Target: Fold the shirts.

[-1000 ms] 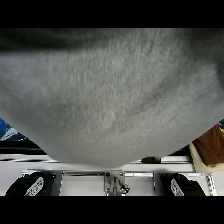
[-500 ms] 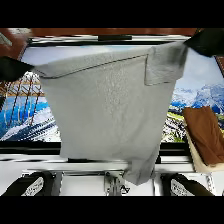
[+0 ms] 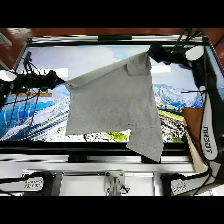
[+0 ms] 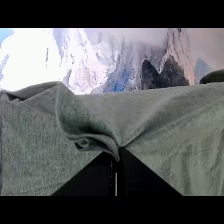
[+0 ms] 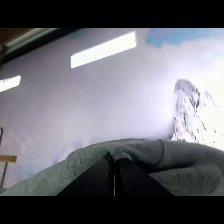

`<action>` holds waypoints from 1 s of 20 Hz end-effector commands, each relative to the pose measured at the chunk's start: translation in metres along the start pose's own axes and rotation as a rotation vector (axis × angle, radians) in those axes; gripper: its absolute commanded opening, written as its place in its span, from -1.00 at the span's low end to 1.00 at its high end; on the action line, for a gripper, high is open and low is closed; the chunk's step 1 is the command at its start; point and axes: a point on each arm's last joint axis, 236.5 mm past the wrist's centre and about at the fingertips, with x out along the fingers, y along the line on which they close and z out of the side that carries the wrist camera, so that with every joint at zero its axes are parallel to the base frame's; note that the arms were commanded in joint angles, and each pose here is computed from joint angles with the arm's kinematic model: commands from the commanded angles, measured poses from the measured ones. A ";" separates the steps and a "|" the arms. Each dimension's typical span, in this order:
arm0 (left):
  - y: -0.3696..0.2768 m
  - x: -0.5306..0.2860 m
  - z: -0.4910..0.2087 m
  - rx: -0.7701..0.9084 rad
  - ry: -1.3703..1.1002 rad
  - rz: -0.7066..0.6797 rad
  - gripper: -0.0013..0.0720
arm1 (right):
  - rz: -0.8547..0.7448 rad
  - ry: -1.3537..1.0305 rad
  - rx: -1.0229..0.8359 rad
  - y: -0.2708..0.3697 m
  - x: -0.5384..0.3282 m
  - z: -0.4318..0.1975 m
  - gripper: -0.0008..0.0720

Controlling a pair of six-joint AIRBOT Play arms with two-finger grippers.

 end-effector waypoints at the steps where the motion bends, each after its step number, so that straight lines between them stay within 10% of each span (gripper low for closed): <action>1: 0.029 0.038 -0.028 -0.098 0.116 -0.007 -0.81 | -0.052 0.208 0.145 -0.038 0.048 -0.070 -0.81; 2: 0.030 0.039 -0.035 -0.104 0.148 -0.012 -0.43 | -0.053 0.256 0.171 -0.041 0.051 -0.083 -0.68; 4: 0.027 0.030 -0.039 -0.102 0.188 -0.029 0.49 | -0.030 0.290 0.172 -0.038 0.039 -0.084 0.52; 11: 0.114 -0.099 -0.088 -0.053 0.601 0.328 0.08 | -0.302 0.521 0.048 -0.111 -0.146 -0.076 0.55; 15: 0.120 -0.088 -0.151 -0.114 0.643 0.268 0.64 | -0.387 0.684 0.135 -0.141 -0.212 -0.123 0.55; 20: 0.115 -0.052 -0.227 -0.194 0.680 0.076 0.47 | -0.343 0.730 0.192 -0.144 -0.213 -0.163 0.55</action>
